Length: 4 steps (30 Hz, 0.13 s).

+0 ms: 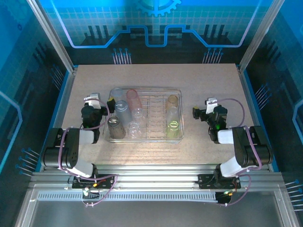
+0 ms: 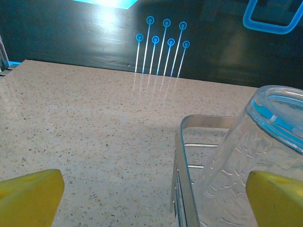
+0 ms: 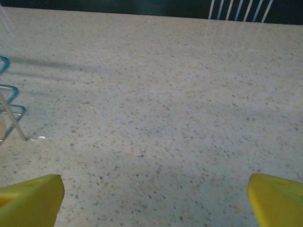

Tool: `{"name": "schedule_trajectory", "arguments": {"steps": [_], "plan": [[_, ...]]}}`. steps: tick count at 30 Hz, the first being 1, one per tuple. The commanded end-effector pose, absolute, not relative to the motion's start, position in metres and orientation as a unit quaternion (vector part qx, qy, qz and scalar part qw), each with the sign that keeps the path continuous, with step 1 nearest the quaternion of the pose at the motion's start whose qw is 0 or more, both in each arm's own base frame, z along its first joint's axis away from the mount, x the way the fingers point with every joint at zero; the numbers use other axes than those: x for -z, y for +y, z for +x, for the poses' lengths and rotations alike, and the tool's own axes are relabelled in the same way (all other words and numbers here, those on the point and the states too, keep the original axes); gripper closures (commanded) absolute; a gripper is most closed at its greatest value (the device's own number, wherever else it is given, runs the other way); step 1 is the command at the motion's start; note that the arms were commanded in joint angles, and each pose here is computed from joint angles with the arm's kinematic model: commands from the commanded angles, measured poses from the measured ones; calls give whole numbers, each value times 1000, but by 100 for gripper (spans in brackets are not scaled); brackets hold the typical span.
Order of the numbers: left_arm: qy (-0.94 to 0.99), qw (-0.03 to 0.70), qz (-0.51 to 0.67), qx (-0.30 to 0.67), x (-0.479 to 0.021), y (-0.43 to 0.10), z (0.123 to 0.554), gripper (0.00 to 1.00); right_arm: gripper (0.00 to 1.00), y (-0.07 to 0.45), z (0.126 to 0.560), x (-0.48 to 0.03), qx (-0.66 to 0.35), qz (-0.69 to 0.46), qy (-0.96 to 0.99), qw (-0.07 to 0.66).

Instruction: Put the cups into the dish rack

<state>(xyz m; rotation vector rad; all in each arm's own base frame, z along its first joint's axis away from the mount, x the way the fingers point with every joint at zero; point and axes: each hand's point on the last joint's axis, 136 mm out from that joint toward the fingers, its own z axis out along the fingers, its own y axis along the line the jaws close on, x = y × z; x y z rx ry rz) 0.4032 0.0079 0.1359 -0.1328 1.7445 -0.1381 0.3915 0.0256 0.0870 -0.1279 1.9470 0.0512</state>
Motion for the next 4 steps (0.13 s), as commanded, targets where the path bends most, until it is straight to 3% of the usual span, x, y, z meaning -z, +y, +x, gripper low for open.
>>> {"name": "schedule_trajectory", "arguments": {"steps": [1,4], "plan": [[811,582,-46,44,-96,4,396,1,0,35,399,-97,-29,-80,816,572],[813,579,-37,47,-96,0,397,1,0,36,399,-98,-18,-81,814,575]]}}
